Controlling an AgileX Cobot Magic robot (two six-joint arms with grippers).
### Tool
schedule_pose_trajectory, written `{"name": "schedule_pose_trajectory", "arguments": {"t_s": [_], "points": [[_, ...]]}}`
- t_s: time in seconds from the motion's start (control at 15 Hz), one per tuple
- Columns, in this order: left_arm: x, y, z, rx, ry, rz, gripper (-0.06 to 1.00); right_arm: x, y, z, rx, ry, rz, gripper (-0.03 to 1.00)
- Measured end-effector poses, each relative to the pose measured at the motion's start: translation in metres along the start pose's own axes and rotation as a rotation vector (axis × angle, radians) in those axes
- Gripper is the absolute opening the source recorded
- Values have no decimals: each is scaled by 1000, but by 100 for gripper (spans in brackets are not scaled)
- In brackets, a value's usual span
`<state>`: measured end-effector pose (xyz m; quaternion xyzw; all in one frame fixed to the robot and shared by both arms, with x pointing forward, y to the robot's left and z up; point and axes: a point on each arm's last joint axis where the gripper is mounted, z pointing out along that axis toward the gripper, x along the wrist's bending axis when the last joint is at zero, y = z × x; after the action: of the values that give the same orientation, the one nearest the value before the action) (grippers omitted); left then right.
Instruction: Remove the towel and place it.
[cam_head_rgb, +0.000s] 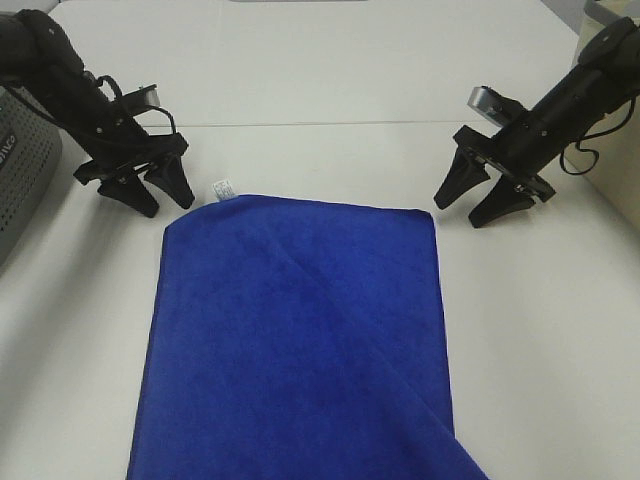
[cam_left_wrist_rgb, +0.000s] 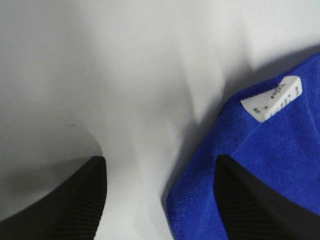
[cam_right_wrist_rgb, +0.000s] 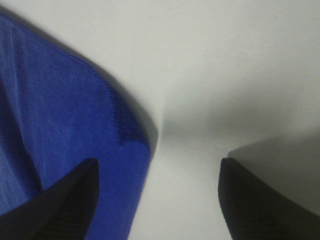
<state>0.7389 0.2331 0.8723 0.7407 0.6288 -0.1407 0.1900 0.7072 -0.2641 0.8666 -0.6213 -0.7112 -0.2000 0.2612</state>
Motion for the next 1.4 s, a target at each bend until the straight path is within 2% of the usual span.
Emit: {"name": "schedule_pose_trajectory", "arguments": {"t_s": [0.33, 0.6, 0.73, 0.87, 1.0, 1.13, 1.4], "points": [[-31, 0, 16, 25, -20, 62, 60, 38, 4, 42, 64, 45, -46, 68], [-54, -2, 32, 40, -68, 86, 59, 60, 2, 61, 102, 45, -91, 66], [-53, -1, 34, 32, -54, 91, 51, 61, 2, 65, 109, 17, -99, 57], [-49, -1, 35, 31, -9, 110, 25, 58, 3, 66, 107, -16, -84, 42], [-47, 3, 32, 15, 39, 152, 4, 56, 6, 63, 105, -54, -107, 21], [-48, 8, 30, 1, 65, 208, 1, 59, 13, 59, 98, -94, -149, 3], [-48, 14, 27, -33, 92, 278, 1, 62, 32, 41, 36, -239, -256, 2]]}}
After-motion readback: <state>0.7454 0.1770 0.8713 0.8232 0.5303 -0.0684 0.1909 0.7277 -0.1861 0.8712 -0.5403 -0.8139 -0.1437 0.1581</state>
